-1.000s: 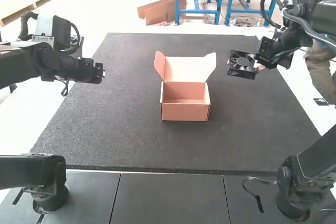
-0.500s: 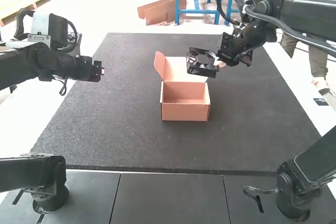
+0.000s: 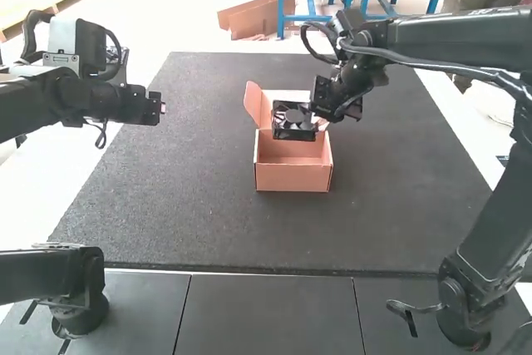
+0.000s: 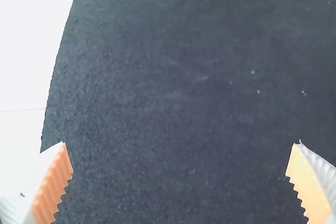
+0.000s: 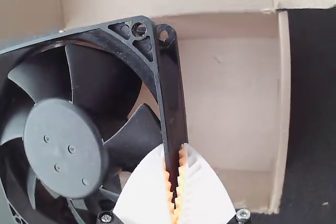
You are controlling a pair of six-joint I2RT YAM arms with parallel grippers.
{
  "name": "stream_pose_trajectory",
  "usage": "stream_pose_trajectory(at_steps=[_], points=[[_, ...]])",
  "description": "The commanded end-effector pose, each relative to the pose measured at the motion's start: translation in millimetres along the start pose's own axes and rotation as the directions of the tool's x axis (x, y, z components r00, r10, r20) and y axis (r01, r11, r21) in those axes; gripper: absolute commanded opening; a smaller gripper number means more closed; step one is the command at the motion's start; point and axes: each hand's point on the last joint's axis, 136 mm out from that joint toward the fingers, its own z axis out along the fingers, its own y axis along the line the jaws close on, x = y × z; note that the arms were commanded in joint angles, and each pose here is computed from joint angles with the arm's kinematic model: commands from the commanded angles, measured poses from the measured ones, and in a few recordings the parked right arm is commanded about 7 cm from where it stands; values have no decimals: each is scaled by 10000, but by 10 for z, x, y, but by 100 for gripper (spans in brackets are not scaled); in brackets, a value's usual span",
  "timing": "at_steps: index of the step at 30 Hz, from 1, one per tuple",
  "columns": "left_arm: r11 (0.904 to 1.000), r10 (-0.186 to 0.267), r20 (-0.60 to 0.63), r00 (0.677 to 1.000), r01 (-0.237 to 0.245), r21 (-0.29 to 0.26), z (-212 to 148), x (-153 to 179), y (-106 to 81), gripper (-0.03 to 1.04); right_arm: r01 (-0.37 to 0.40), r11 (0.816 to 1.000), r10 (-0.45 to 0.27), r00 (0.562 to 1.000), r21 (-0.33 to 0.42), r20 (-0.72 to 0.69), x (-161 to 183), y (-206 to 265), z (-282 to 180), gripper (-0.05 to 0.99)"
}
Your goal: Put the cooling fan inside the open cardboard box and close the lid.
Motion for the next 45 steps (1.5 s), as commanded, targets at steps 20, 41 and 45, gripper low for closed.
stream_pose_trajectory(at_steps=[20, 41, 45], points=[[9999, -102, 586, 9982, 105, -54, -87, -204, 28, 97, 635, 9926, -599, 9975, 1032, -375, 177, -299, 658, -1], [9927, 712, -227, 9972, -686, 987, 479, -311, -544, 97, 1593, 9689, -956, 9469, -1894, 3070, -876, 111, -625, 90], [9912, 565, -283, 9980, -527, 1217, 613, -426, -733, 97, 1737, 9789, -1162, 9067, -1079, 4056, -1031, -114, -750, 90]])
